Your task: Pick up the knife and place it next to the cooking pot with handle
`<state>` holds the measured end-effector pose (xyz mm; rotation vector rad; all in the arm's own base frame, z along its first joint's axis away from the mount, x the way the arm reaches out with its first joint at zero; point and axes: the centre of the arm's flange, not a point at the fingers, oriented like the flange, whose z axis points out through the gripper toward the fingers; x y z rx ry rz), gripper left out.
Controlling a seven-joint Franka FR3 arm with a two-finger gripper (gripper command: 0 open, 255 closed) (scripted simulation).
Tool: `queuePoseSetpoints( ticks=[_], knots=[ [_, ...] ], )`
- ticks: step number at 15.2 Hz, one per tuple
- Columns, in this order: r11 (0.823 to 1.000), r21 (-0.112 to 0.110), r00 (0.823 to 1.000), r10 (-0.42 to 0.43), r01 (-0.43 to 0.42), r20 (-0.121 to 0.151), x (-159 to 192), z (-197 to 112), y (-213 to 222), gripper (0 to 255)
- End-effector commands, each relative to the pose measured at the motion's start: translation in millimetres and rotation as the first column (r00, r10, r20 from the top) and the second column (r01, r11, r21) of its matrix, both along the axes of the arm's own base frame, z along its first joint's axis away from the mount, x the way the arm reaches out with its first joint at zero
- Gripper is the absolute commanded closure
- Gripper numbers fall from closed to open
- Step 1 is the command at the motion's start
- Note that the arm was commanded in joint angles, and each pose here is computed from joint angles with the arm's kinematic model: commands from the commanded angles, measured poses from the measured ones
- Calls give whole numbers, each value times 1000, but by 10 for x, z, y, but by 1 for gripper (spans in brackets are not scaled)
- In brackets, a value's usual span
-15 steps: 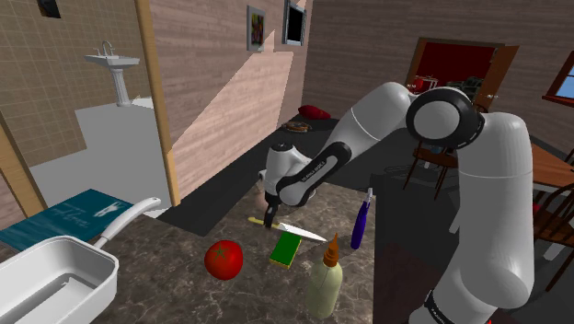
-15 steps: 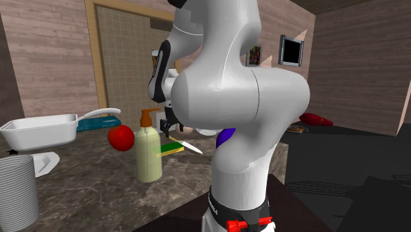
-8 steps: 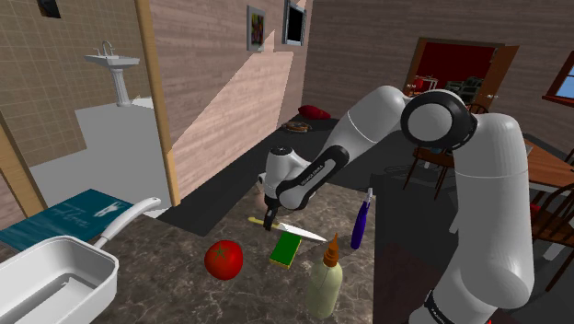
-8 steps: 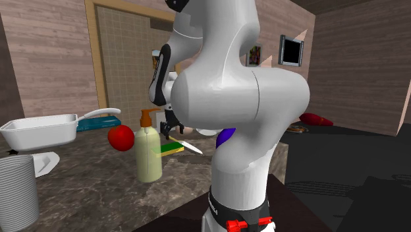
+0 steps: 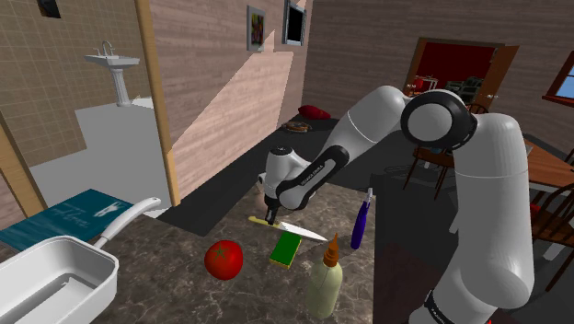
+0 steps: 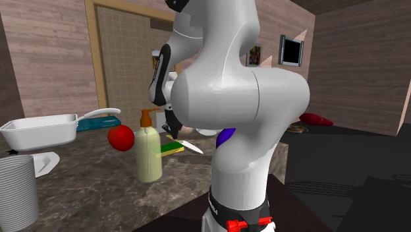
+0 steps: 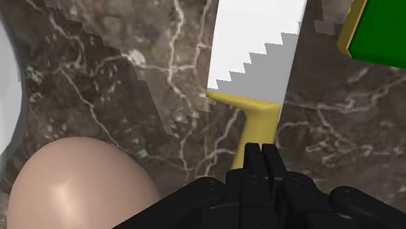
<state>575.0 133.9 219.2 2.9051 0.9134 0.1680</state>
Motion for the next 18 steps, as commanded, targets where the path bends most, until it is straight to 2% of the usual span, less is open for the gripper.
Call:
queuePoseSetpoints(
  ticks=[1, 4, 5, 7, 9, 10, 18],
  knots=[
    [1000, 0, 1000, 0, 0, -1, -1, -2, 0, 255],
    [1000, 0, 1000, 0, 0, 1, 1, 5, 0, 255],
    [1000, 0, 1000, 0, 0, 1, 1, 5, 0, 0],
    [991, 130, 998, -34, 28, 46, -221, 98, -380, 0],
    [965, 259, 994, -74, 49, 85, -457, 131, -761, 0],
    [952, 300, 991, -88, 55, 97, -538, 128, -885, 0],
    [952, 300, 991, -88, 55, 97, -440, -249, -795, 0]
  ],
)
